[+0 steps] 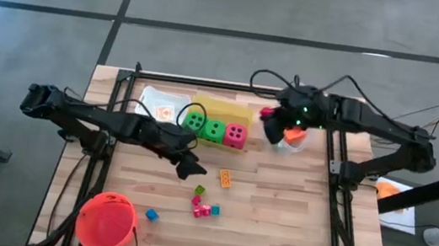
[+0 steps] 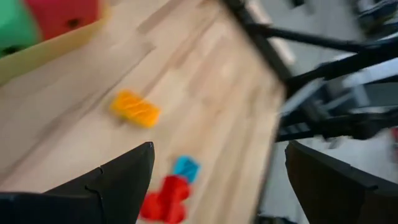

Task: Pick & Place Toys
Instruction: Put the left red game piece into the transparent bin

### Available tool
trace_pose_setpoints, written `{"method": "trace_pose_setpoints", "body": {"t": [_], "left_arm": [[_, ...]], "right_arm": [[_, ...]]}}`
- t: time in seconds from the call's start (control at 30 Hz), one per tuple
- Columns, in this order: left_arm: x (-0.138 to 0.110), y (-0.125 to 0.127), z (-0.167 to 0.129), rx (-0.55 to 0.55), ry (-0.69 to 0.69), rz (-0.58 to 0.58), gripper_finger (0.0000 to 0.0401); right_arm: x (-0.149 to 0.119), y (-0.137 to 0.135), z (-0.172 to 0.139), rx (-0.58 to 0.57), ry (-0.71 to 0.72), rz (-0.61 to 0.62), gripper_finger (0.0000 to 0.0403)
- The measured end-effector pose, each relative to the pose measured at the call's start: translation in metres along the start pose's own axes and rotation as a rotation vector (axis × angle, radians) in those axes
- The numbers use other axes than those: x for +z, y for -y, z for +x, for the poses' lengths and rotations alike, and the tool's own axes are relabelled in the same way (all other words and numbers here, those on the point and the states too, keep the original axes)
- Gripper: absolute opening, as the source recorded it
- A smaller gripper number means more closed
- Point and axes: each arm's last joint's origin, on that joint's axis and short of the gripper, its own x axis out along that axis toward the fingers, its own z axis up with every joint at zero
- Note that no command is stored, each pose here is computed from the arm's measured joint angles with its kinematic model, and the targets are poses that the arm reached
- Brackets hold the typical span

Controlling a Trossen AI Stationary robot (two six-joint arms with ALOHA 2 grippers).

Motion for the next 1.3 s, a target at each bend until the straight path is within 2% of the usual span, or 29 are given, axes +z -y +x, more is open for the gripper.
{"method": "trace_pose_setpoints", "body": {"t": [0.13,0.27,0.47,0.6,0.73,0.9,1.3], "left_arm": [[-0.006,-0.009,0.001,0.096,-0.050,-0.012,0.0349],[-0.007,-0.010,0.002,0.106,-0.058,-0.012,0.0349],[-0.007,-0.010,0.003,0.108,-0.059,-0.008,0.0349],[-0.007,-0.010,0.003,0.108,-0.059,-0.008,0.0349],[-0.007,-0.010,0.003,0.106,-0.059,0.003,0.0349],[-0.007,-0.010,0.003,0.106,-0.059,0.003,0.0349],[-0.008,-0.011,0.004,0.119,-0.056,-0.008,0.0349]], "right_arm": [[-0.001,0.037,0.001,-0.173,-0.125,0.027,0.0125],[-0.005,0.072,0.009,-0.294,-0.236,0.053,0.0125],[-0.021,0.124,0.034,-0.327,-0.343,0.154,0.0125],[-0.034,0.150,0.049,-0.291,-0.398,0.119,0.0125],[-0.045,0.165,0.064,-0.300,-0.462,0.140,0.0125],[-0.059,0.172,0.083,-0.303,-0.538,0.132,0.0125],[-0.087,0.177,0.119,-0.290,-0.577,0.073,0.0125]]}}
